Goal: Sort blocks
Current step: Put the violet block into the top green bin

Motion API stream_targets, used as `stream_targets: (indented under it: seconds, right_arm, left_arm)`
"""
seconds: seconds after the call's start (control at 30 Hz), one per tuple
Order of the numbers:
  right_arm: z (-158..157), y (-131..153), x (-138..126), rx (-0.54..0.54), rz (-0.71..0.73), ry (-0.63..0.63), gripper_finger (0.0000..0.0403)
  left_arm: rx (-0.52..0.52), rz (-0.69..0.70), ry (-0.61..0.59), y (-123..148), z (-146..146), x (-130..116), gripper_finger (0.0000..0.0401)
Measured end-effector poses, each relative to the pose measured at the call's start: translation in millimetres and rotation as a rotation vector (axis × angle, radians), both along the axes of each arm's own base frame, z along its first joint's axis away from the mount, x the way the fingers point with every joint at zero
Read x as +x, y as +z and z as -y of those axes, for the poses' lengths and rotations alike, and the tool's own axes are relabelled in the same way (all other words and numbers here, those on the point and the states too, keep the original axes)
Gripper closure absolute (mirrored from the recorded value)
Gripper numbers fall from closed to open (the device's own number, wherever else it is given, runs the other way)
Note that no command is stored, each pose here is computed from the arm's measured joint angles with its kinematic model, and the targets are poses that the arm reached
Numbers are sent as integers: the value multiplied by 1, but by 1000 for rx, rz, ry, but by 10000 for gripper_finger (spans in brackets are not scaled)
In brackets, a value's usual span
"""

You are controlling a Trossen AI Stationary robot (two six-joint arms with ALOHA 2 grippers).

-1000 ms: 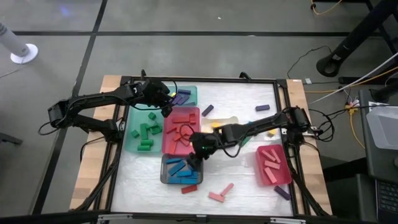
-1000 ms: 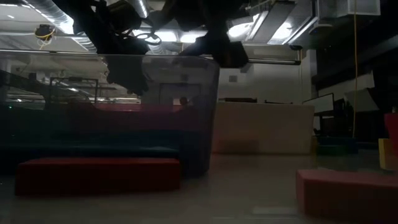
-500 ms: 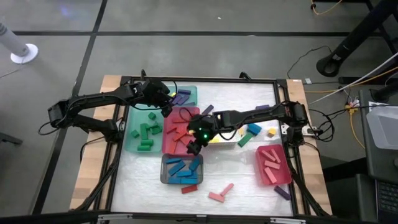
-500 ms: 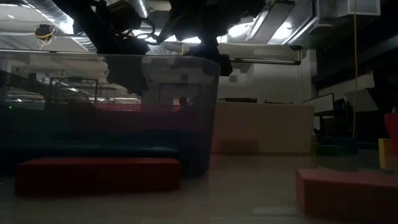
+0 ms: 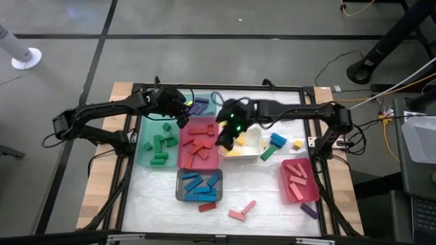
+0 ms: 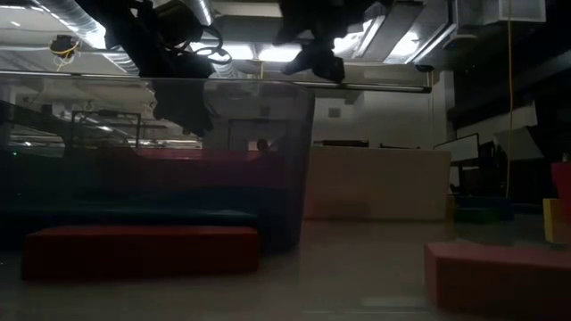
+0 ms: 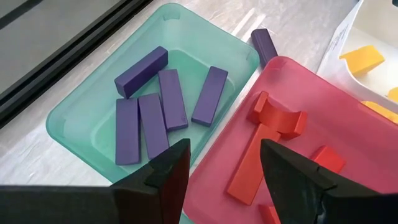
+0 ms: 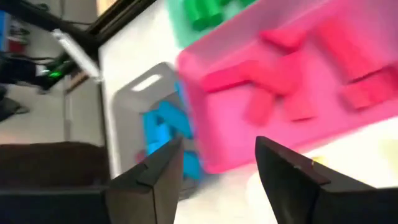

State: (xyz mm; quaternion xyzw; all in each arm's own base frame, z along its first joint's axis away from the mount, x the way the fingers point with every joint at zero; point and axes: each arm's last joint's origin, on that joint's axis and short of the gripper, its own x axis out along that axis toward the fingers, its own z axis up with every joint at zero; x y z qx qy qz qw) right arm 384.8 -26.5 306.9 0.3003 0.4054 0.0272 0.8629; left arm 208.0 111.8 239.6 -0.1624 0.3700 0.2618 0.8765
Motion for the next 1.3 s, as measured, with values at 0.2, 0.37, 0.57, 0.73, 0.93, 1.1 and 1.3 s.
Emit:
stream_targets:
  seconds: [0.2, 0.37, 0.57, 0.73, 0.93, 1.1, 1.3]
  right_arm:
    - [39, 8, -18, -178, -13, -51, 205]
    - [74, 7, -28, -224, -56, -169, 205]
    - [109, 6, -39, -250, -114, -427, 205]
    - [123, 5, -44, -328, -122, -412, 205]
    - [131, -3, -43, -448, -143, -278, 205]
    - [136, -14, -39, -475, -167, -223, 205]
    - [140, -27, -33, -479, -193, -183, 205]
  left_arm:
    - [-4, 2, 5, 0, 0, 0, 219]
    - [-42, 24, 53, 0, 0, 0, 219]
    - [-75, 43, 94, 0, 0, 0, 219]
    - [-80, 46, 100, 0, 0, 0, 219]
    - [-80, 46, 100, 0, 0, 0, 219]
    - [-79, 46, 99, 0, 0, 0, 219]
    - [-76, 48, 97, 0, 0, 0, 219]
